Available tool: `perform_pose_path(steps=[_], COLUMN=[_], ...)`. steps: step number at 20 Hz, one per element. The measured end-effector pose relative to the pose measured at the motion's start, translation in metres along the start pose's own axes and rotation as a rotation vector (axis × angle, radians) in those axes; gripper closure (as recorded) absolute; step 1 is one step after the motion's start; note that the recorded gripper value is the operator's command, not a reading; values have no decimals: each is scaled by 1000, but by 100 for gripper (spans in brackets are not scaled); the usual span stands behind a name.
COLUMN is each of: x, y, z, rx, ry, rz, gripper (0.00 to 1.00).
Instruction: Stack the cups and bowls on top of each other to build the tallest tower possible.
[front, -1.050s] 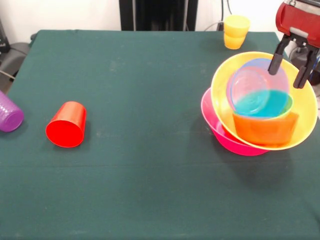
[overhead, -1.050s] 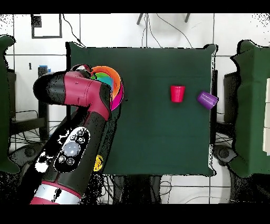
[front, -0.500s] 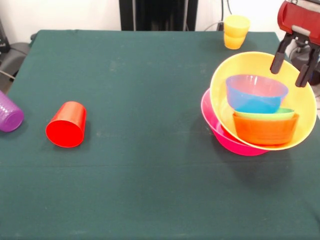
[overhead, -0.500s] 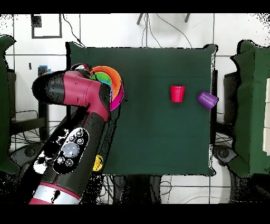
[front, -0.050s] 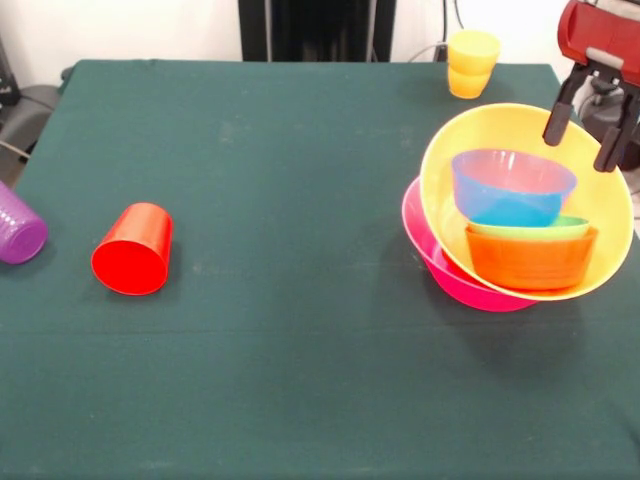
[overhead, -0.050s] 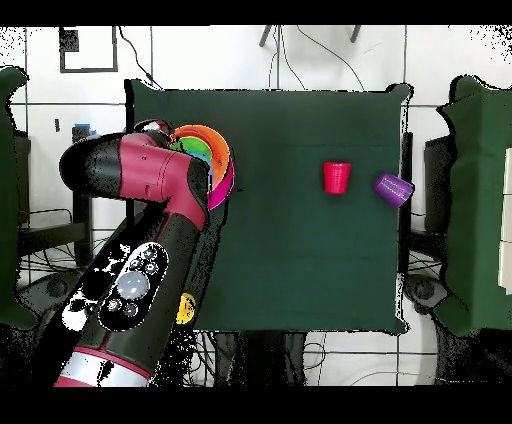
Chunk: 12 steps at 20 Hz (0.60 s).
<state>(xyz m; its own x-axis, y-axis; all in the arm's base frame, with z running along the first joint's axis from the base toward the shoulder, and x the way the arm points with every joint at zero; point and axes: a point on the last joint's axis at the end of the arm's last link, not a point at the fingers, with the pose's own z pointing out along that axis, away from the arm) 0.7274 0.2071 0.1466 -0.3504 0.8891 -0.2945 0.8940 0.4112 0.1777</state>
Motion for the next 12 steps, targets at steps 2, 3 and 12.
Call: perform_pose_path(steps=[2, 3, 12], x=[-3, -5, -98], y=[1, 1, 4], z=[-3, -5, -36], rx=[0, 0, -25], ry=[2, 4, 25], rz=[4, 7, 140], gripper=[0, 0, 0])
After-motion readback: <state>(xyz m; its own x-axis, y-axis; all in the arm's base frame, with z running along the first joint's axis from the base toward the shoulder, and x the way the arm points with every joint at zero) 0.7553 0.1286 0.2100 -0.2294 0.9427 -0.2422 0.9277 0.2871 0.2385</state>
